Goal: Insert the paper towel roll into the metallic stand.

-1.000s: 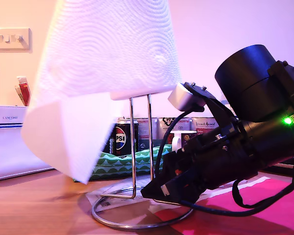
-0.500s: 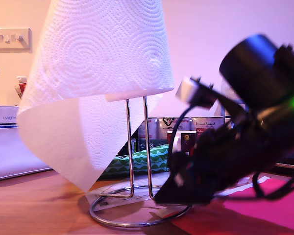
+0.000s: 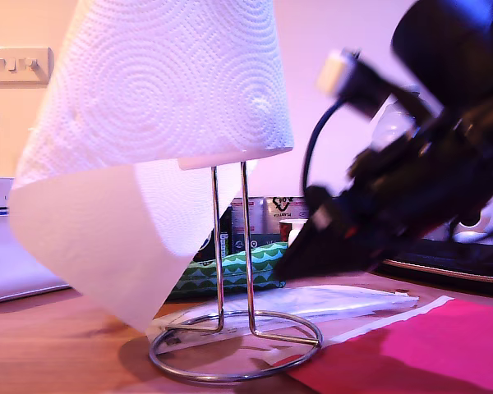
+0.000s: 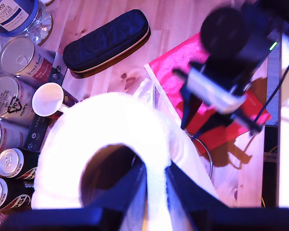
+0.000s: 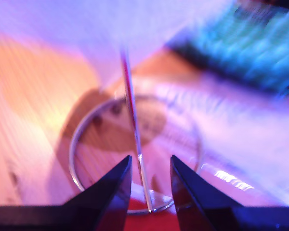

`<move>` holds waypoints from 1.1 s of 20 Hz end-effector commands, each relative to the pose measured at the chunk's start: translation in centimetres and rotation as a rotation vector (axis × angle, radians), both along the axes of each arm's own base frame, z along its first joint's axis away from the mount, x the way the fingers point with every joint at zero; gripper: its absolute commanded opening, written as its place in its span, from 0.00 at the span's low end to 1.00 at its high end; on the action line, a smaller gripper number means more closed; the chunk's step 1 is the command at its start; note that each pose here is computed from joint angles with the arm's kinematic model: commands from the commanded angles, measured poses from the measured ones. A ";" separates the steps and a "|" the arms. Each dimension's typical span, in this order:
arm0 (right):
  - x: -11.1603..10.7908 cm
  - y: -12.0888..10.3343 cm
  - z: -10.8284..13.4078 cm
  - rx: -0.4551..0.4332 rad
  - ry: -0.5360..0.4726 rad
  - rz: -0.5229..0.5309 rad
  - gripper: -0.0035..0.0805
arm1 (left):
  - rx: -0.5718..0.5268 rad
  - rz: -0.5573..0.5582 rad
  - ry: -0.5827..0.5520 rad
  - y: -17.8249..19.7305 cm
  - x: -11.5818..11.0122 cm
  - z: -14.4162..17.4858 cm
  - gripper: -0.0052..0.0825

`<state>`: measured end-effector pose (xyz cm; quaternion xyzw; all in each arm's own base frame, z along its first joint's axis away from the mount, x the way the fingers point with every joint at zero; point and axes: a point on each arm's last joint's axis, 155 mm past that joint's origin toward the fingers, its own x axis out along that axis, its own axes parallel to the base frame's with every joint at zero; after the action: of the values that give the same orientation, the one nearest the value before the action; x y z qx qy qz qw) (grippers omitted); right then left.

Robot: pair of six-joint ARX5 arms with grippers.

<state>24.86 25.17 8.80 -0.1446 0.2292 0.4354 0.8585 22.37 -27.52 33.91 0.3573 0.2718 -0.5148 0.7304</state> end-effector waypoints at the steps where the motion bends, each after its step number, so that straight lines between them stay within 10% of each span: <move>1: -0.5 -0.6 1.7 0.024 -0.033 -0.008 0.31 | -0.005 -0.002 -0.013 0.0 0.1 0.2 0.22; 14: -0.4 -2.4 6.6 0.086 -0.162 -0.076 0.31 | -0.029 -0.030 0.011 -0.5 -0.6 0.3 0.35; 18: 0.3 -3.1 6.8 0.072 -0.182 -0.127 0.31 | -0.029 -0.031 0.010 -0.4 -0.6 0.3 0.02; 22: 0.3 -3.2 7.1 0.078 -0.188 -0.132 0.03 | -0.069 0.009 0.005 -0.7 0.2 1.0 0.04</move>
<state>25.18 22.19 16.14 -0.1379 0.1391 0.3746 0.9062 22.37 -28.30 34.53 0.3370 0.2619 -0.5245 0.7367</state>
